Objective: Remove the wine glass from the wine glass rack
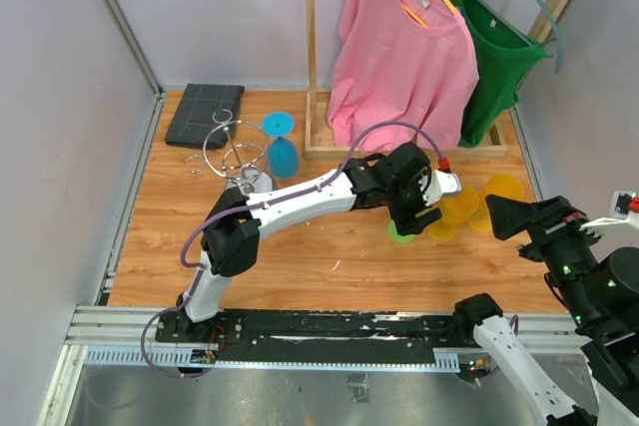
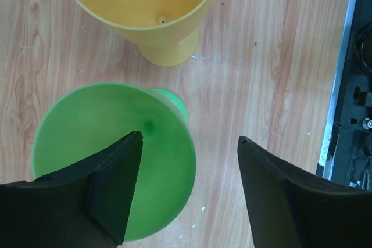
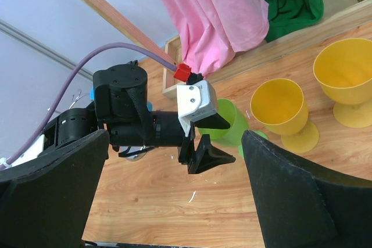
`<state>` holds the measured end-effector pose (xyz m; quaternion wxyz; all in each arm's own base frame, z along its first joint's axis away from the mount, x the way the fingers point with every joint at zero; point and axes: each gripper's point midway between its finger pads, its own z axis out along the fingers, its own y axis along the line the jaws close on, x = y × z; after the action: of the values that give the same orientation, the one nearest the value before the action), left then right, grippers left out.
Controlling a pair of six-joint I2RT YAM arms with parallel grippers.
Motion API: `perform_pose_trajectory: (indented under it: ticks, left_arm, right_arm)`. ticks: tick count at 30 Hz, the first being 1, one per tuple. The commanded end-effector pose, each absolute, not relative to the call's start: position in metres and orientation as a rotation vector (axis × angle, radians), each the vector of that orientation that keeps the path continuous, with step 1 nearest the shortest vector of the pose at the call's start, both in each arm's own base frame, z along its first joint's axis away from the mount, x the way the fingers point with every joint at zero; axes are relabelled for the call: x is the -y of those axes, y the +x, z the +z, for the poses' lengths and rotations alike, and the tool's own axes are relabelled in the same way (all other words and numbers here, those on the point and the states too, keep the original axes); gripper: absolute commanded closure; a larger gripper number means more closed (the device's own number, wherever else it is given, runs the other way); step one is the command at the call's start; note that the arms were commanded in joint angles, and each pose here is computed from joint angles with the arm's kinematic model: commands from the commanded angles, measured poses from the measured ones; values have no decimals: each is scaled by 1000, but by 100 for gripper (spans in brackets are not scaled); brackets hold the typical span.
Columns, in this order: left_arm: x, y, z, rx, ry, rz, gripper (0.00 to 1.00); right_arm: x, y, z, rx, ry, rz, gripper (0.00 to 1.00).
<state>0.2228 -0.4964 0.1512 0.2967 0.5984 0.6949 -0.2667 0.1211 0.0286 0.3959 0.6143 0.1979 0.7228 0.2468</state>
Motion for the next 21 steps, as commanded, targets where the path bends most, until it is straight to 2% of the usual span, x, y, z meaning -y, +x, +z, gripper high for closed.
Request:
perform_pose_trajectory:
  ticks: [1,5,21]
  left_arm:
    - [504,223,175,-1796,1568,-716,27]
    - [503,224,199,-1763,1554,-715,21]
    - [485,214,334,-1612,1412,-801,20]
  right_arm:
    - [-27,120,398,-1666,449,560,1]
    - [-28,120,398,-1669,445,562,1]
    - [-40,141,409,-1679,406,571,2]
